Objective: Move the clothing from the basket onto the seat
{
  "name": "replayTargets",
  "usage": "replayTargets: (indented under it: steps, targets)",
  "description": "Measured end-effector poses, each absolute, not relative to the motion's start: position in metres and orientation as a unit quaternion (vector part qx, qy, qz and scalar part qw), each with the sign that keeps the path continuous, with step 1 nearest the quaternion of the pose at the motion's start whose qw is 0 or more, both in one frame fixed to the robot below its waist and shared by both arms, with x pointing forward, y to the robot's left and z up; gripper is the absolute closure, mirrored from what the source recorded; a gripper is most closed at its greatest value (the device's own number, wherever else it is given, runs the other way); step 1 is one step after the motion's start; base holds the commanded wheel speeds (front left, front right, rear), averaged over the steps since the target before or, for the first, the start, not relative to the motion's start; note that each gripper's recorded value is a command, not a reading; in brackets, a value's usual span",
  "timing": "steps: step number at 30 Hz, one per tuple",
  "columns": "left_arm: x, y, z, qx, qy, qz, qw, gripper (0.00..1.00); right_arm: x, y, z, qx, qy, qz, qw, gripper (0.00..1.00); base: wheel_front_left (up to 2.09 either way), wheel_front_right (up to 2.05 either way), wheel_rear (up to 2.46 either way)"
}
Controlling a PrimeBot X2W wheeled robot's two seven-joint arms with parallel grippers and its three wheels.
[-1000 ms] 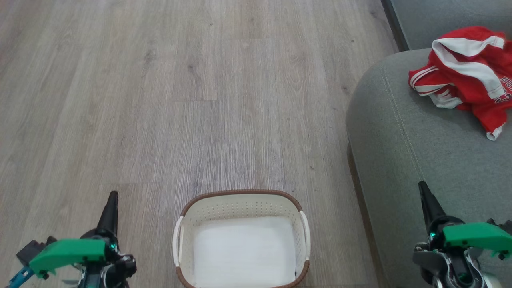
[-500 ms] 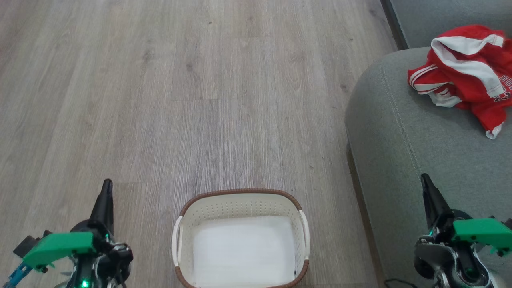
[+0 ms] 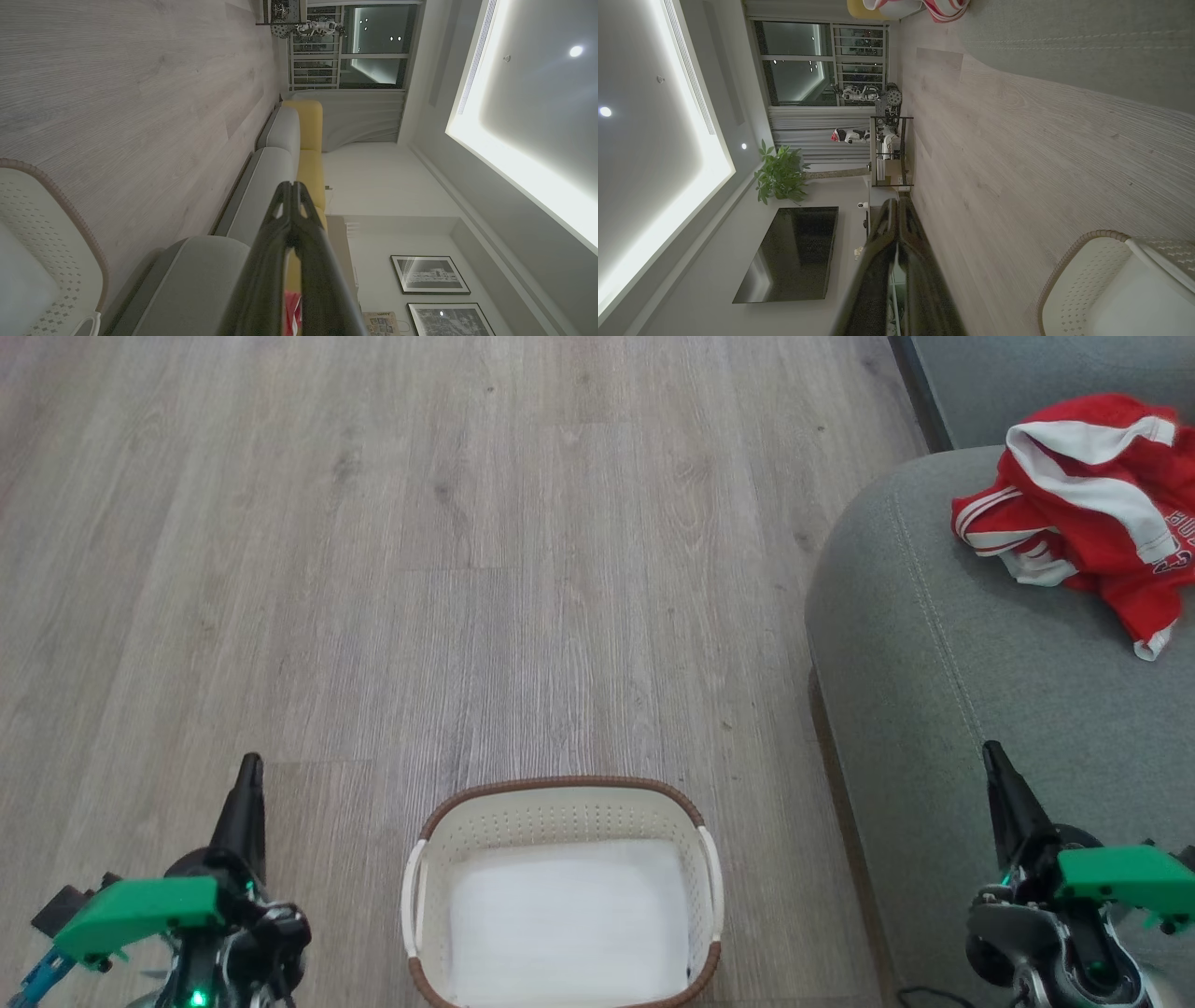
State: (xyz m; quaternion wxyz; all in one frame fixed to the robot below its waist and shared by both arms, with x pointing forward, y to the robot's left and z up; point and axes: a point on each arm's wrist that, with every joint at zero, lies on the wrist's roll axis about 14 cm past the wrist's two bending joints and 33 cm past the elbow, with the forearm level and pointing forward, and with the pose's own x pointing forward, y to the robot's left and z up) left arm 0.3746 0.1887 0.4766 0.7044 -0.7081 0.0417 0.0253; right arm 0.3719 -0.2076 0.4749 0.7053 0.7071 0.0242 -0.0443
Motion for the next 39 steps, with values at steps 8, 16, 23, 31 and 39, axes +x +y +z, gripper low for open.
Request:
replayTargets:
  steps: [8, 16, 23, 31, 39]
  targets:
    - [0.3746, 0.1887, 0.4767, -0.708, 0.042, 0.025, 0.704, 1.0, 0.3719, -0.2076, 0.4749, 0.707, 0.024, -0.044, 0.705, 1.0, 0.0, 0.0, 0.0]
    - [0.3746, 0.1887, 0.4766, -0.708, 0.042, 0.025, 0.704, 1.0, 0.3719, -0.2075, 0.4749, 0.707, 0.024, -0.044, 0.705, 1.0, 0.0, 0.0, 0.0]
    - [0.3746, 0.1887, 0.4766, -0.708, 0.042, 0.025, 0.704, 1.0, 0.3719, -0.2075, 0.4749, 0.707, 0.024, -0.044, 0.705, 1.0, 0.0, 0.0, 0.0]
    - [0.3746, 0.1887, 0.4766, -0.708, 0.042, 0.025, 0.704, 1.0, 0.3719, -0.2075, 0.4749, 0.707, 0.024, -0.044, 0.705, 1.0, 0.0, 0.0, 0.0]
    - [0.3746, 0.1887, 0.4766, -0.708, 0.042, 0.025, 0.704, 1.0, 0.3719, -0.2075, 0.4749, 0.707, 0.024, -0.044, 0.705, 1.0, 0.0, 0.0, 0.0]
